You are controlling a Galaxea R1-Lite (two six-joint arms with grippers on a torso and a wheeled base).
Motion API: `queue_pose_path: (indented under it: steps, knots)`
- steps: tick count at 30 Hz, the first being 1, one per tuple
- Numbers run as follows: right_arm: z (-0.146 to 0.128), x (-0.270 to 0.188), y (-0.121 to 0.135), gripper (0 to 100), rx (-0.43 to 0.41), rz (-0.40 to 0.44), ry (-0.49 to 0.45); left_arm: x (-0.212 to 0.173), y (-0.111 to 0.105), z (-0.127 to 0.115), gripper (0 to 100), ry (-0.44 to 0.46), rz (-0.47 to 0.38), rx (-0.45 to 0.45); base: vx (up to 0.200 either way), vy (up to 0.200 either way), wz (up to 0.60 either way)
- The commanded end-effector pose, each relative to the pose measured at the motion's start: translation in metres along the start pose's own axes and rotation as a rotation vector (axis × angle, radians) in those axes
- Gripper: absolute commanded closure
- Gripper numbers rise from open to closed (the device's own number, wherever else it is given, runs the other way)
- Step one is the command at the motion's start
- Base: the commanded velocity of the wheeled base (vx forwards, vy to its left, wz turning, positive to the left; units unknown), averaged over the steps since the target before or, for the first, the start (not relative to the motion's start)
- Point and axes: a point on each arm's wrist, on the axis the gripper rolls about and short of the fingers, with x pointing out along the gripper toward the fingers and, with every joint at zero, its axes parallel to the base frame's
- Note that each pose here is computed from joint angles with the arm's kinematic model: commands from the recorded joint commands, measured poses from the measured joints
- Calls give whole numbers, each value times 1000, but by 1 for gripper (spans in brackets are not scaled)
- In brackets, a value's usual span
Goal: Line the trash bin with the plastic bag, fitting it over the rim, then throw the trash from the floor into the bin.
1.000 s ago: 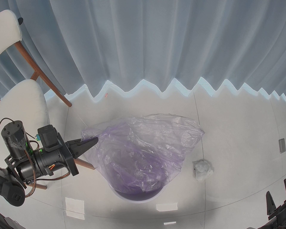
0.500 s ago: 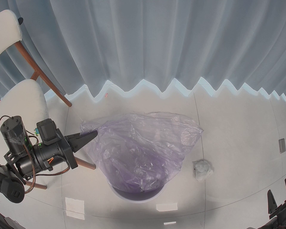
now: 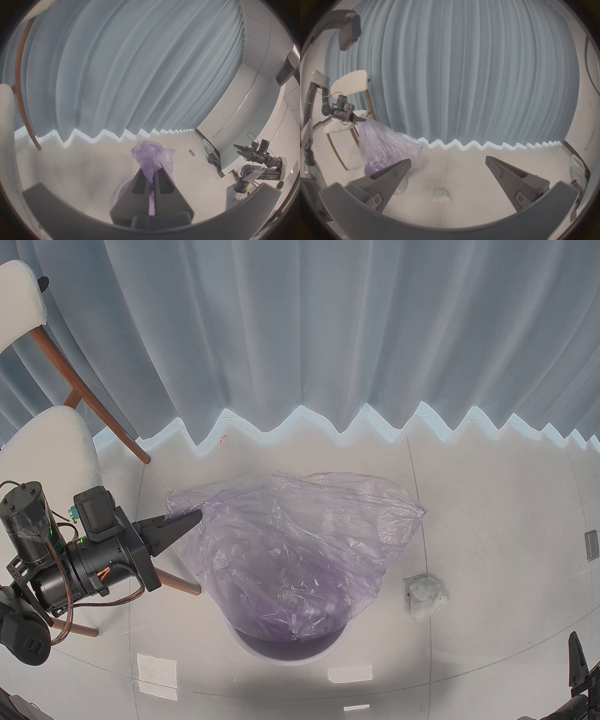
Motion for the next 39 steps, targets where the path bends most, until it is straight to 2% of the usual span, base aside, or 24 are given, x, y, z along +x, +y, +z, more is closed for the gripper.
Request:
queue_pose_path:
  steps: [1,5,6,7,9,10,11,12,16,17,19,20,21,22,23,24,31,39]
  knots:
    - [1,-1,2,0,-30,69,-53,-1,3,4,100,-34,15,17,0,0,0]
    - [9,-3,3,0,17,152,-86,-4,9,7,100,-63,37,37,0,0,0]
    - [12,-4,4,0,71,217,-92,-4,9,7,100,-68,37,40,0,0,0]
    - [14,-5,5,0,89,244,-94,-4,9,8,100,-71,38,40,0,0,0]
    - [22,-8,8,0,172,429,-103,-3,9,7,100,-71,38,44,0,0,0]
    - [23,-9,8,0,182,451,-103,-3,9,7,100,-71,38,44,0,0,0]
    - [28,-11,10,0,254,552,-81,-4,8,6,100,-65,37,43,0,0,0]
    - [29,-12,10,0,300,593,-55,-4,7,6,100,-66,34,43,0,0,0]
    - [33,-13,12,0,420,682,39,-4,8,6,100,-66,39,43,0,0,0]
    - [36,-13,13,0,506,756,98,-4,9,6,100,-68,41,44,0,0,0]
    - [37,-13,13,0,572,795,133,-4,8,7,100,-70,41,45,0,0,0]
    - [39,-15,14,0,650,841,175,-5,8,7,100,-70,41,47,0,0,0]
    - [39,-15,14,0,650,841,175,-5,8,7,100,-70,41,47,0,0,0]
    - [42,-16,14,0,702,897,219,-4,8,5,100,-64,39,43,0,0,0]
    - [42,-16,14,0,702,897,219,-4,8,5,100,-64,39,43,0,0,0]
    - [44,-15,15,0,736,944,263,-4,7,4,100,-60,38,42,0,0,0]
    - [67,7,11,0,818,953,359,-5,9,3,100,-57,43,39,0,0,0]
    - [81,41,7,0,870,928,404,-4,9,3,100,-55,43,38,0,0,0]
